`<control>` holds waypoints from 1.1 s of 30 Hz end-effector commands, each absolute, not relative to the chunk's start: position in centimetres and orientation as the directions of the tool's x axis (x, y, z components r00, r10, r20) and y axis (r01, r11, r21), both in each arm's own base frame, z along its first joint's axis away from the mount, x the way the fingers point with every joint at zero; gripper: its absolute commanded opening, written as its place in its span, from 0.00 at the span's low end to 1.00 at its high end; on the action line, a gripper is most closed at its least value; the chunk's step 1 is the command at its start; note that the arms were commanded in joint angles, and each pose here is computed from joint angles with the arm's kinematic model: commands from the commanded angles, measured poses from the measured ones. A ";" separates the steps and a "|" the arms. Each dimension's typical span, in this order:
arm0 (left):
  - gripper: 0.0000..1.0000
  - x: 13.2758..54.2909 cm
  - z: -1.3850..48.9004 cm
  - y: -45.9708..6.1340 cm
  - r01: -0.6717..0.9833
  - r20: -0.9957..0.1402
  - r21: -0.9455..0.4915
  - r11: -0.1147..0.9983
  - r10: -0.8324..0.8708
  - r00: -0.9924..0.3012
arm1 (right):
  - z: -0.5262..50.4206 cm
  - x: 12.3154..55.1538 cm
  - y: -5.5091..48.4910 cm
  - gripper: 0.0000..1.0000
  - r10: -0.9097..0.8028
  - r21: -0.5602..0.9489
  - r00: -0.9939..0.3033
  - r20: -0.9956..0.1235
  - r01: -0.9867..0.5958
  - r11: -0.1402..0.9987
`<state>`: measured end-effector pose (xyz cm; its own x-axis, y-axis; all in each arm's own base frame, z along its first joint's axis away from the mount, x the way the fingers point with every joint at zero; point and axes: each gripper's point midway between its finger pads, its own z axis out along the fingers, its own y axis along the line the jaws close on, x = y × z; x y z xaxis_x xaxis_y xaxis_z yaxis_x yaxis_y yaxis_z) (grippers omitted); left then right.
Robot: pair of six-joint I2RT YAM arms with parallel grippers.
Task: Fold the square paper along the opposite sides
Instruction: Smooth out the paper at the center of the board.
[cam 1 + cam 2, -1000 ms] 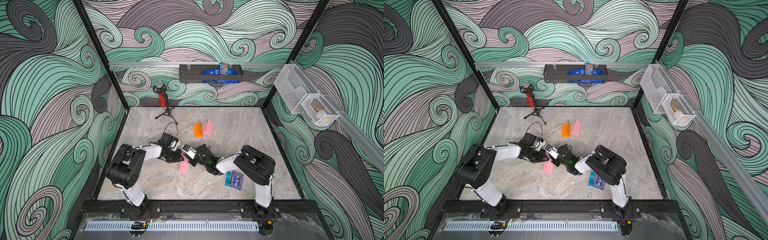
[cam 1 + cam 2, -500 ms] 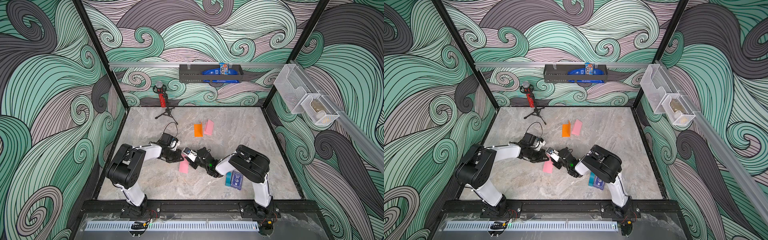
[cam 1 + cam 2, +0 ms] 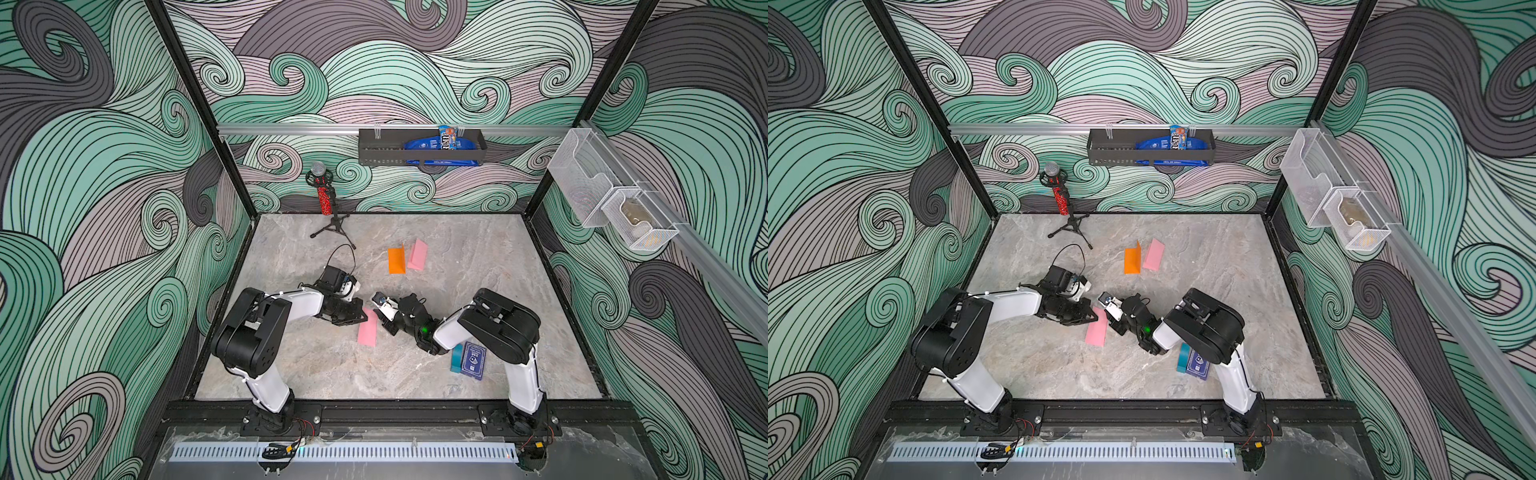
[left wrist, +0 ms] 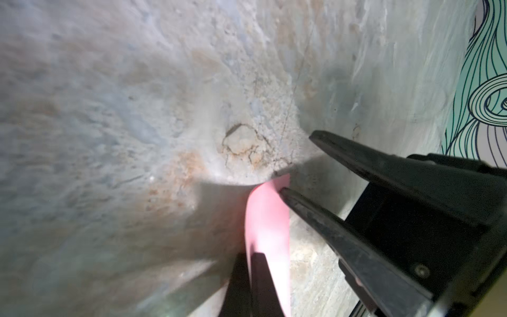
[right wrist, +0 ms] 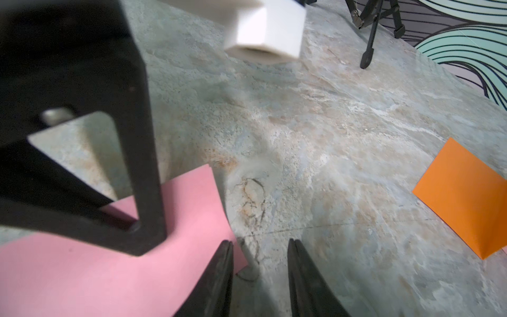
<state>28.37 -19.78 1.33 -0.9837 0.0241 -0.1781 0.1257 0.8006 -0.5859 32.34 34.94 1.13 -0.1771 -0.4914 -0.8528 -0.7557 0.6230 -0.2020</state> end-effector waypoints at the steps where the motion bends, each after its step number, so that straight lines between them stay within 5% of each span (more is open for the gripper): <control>1: 0.00 27.3 -0.1 -18.0 0.079 -0.137 -0.517 0.852 0.009 -0.991 | -1.2 33.0 31.6 0.36 -0.530 -0.179 -0.321 -0.785 -0.702 0.690; 5: 0.00 27.6 1.1 -18.2 0.102 -0.173 -0.526 0.844 0.011 -0.985 | 2.5 32.9 32.0 0.37 -0.466 -0.120 -0.325 -0.823 -0.703 0.701; 8: 0.00 28.0 4.0 -20.3 0.150 -0.206 -0.634 0.759 0.021 -0.978 | 6.6 32.2 32.4 0.43 -0.324 0.079 -0.455 -0.829 -0.669 0.739; 15: 0.00 29.1 11.5 -23.9 0.185 -0.247 -0.847 0.498 -0.062 -0.967 | 11.8 27.6 32.2 0.44 -0.113 0.546 -0.734 -0.669 -0.589 0.596; 20: 0.00 29.5 15.3 -24.5 0.206 -0.262 -0.907 0.368 -0.107 -0.959 | 13.6 26.0 32.0 0.43 -0.027 0.798 -0.902 -0.431 -0.395 0.455; 27: 0.00 30.0 18.2 -24.5 0.211 -0.254 -0.940 0.267 -0.138 -0.957 | 16.0 25.1 32.4 0.45 0.024 0.917 -0.947 -0.321 -0.304 0.259; 33: 0.00 30.4 19.1 -24.2 0.217 -0.256 -0.947 0.236 -0.150 -0.955 | 15.5 25.1 32.3 0.46 0.026 0.926 -0.954 -0.298 -0.283 0.248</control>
<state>30.63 -24.27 17.19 -0.9613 -0.1549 -0.2280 0.1764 0.2898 -0.9407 25.24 31.94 14.14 -0.9513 0.0300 -0.3069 -0.2823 0.3156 0.9059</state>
